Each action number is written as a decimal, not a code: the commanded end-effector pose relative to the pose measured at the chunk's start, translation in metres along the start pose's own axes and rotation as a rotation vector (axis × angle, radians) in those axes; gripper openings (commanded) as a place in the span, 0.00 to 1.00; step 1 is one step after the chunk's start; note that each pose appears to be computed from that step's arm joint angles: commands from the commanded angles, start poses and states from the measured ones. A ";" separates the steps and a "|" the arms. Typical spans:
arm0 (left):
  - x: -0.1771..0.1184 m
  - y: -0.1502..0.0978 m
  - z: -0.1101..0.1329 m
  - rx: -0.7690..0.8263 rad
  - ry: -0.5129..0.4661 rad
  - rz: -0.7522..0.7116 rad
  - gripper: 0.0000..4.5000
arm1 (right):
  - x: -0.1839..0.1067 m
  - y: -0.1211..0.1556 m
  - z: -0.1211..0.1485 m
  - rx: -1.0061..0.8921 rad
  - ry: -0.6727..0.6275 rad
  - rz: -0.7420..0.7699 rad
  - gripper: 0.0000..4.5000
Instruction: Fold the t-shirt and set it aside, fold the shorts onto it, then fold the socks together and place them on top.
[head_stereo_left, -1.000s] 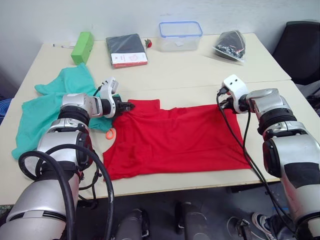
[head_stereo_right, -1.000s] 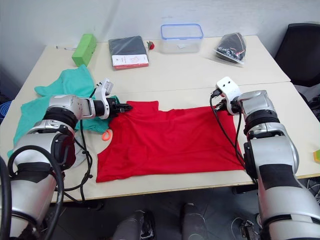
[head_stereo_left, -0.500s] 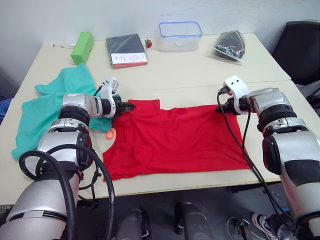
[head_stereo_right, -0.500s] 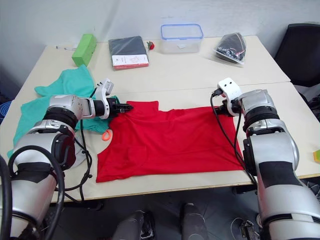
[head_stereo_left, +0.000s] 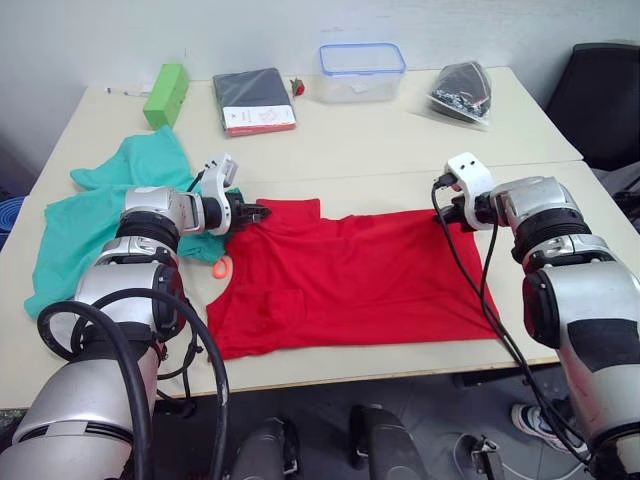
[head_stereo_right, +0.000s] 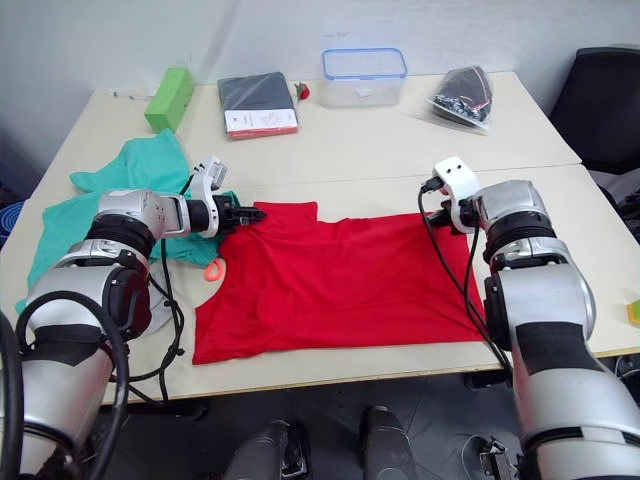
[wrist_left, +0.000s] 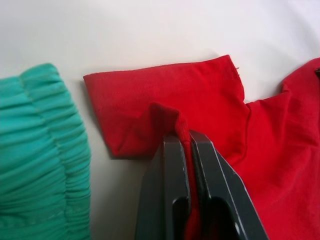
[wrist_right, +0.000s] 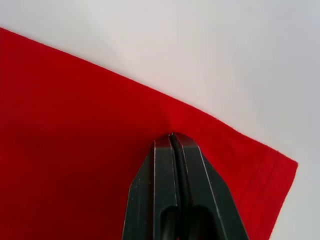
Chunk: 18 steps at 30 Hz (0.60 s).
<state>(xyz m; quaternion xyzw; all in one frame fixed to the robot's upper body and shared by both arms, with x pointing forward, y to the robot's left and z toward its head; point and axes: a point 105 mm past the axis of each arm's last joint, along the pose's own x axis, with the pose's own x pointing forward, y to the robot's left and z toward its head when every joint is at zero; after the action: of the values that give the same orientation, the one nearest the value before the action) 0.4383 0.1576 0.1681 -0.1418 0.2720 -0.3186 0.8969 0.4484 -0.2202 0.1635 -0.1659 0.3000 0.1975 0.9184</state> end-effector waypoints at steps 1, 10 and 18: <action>-0.011 -0.011 0.029 0.191 -0.082 -0.056 0.00 | -0.008 -0.007 0.013 -0.100 -0.084 -0.006 0.00; -0.019 -0.022 0.028 0.597 -0.104 -0.156 0.00 | -0.026 -0.021 0.016 -0.279 -0.213 -0.021 0.00; -0.031 -0.026 0.017 0.690 -0.103 -0.219 0.00 | -0.030 -0.026 0.020 -0.248 -0.239 -0.049 0.00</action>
<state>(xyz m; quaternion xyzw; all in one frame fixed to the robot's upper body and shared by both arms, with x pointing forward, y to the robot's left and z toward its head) 0.4194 0.1604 0.1851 0.1135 0.1180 -0.4648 0.8702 0.4447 -0.2419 0.1784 -0.2618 0.1874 0.2369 0.9166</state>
